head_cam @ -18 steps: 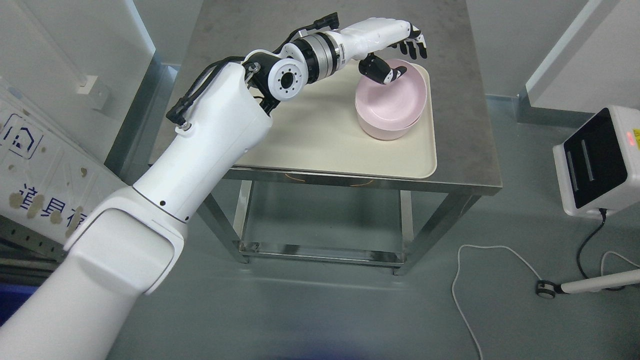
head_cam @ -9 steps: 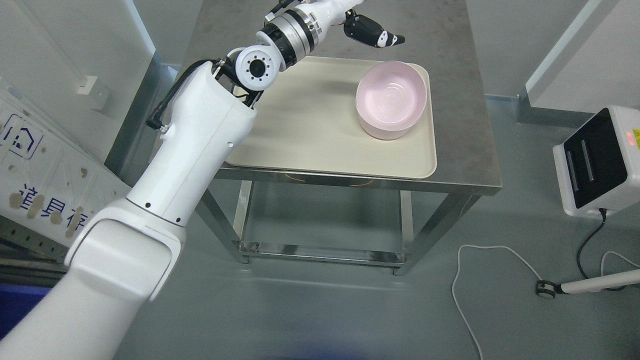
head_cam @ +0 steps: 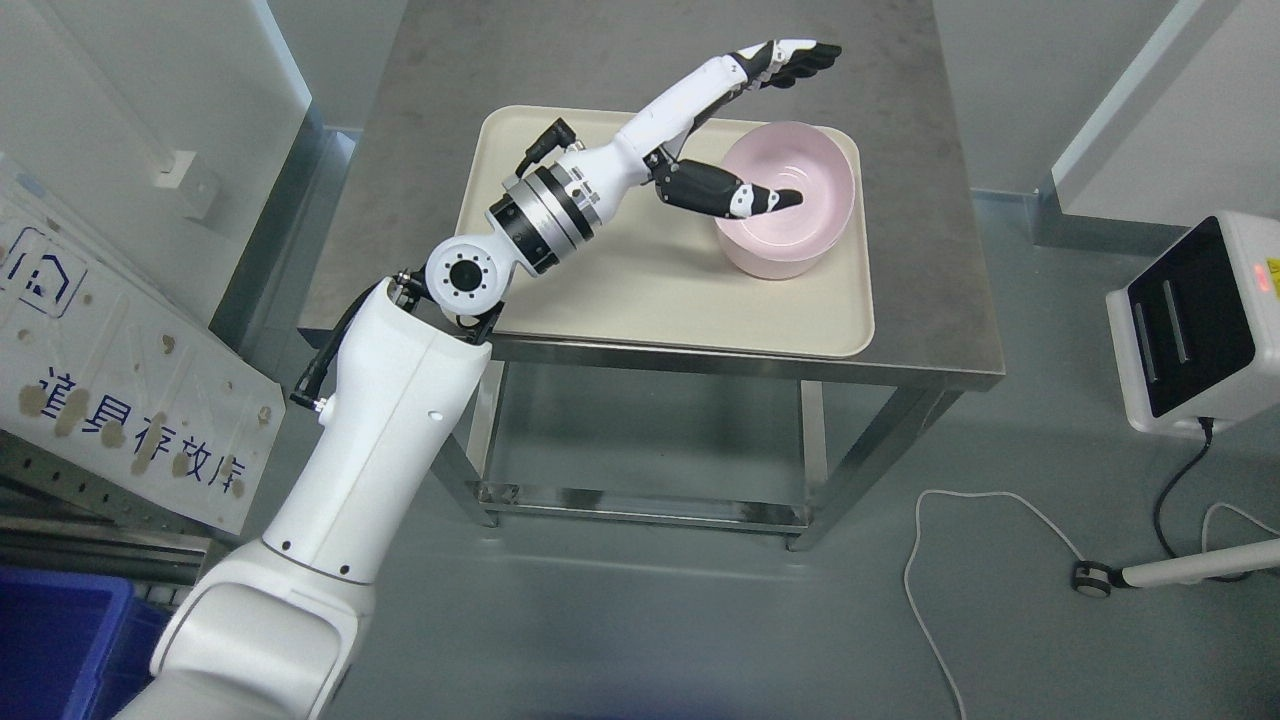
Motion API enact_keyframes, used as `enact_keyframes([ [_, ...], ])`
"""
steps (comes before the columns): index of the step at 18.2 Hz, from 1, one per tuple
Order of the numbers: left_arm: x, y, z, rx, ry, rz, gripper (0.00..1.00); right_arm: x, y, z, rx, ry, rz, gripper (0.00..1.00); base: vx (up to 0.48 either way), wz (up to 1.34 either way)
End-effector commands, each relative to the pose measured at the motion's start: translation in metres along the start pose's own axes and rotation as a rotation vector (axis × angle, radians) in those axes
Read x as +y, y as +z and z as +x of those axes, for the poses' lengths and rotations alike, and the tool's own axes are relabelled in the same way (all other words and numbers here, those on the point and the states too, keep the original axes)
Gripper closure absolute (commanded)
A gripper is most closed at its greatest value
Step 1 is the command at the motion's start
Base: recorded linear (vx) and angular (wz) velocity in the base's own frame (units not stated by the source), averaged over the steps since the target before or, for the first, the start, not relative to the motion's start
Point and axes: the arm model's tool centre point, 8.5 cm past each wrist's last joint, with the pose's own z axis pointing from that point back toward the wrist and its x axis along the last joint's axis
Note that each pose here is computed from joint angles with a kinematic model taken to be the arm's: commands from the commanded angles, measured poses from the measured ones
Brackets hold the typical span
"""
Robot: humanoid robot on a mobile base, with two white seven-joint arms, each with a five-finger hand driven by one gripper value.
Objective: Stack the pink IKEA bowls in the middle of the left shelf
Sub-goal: 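Lower the left hand to the stacked bowls' rim and grasp it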
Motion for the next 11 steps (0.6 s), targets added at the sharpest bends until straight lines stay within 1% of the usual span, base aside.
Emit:
enact_keyframes([
  [1, -0.027, 0.005, 0.025, 0.014, -0.289, -0.116, 0.18, -0.012, 0.0, 0.0, 0.001, 0.001, -0.023, 0.0, 0.0, 0.0],
  [3, -0.042, 0.001, 0.016, 0.102, -0.388, -0.201, 0.2, -0.012, 0.0, 0.0, 0.001, 0.001, -0.023, 0.0, 0.0, 0.0],
  [6, -0.056, 0.001, 0.004, 0.223, -0.439, -0.303, 0.22, -0.012, 0.0, 0.0, 0.001, 0.003, -0.022, 0.0, 0.0, 0.0],
  [8, -0.047, -0.003, 0.001, 0.29, -0.498, -0.301, 0.22, -0.012, 0.0, 0.0, 0.001, 0.003, -0.022, 0.0, 0.0, 0.0],
  [11, -0.034, -0.004, -0.003, 0.371, -0.515, -0.275, 0.22, -0.012, 0.0, 0.0, 0.001, 0.003, -0.022, 0.0, 0.0, 0.0],
])
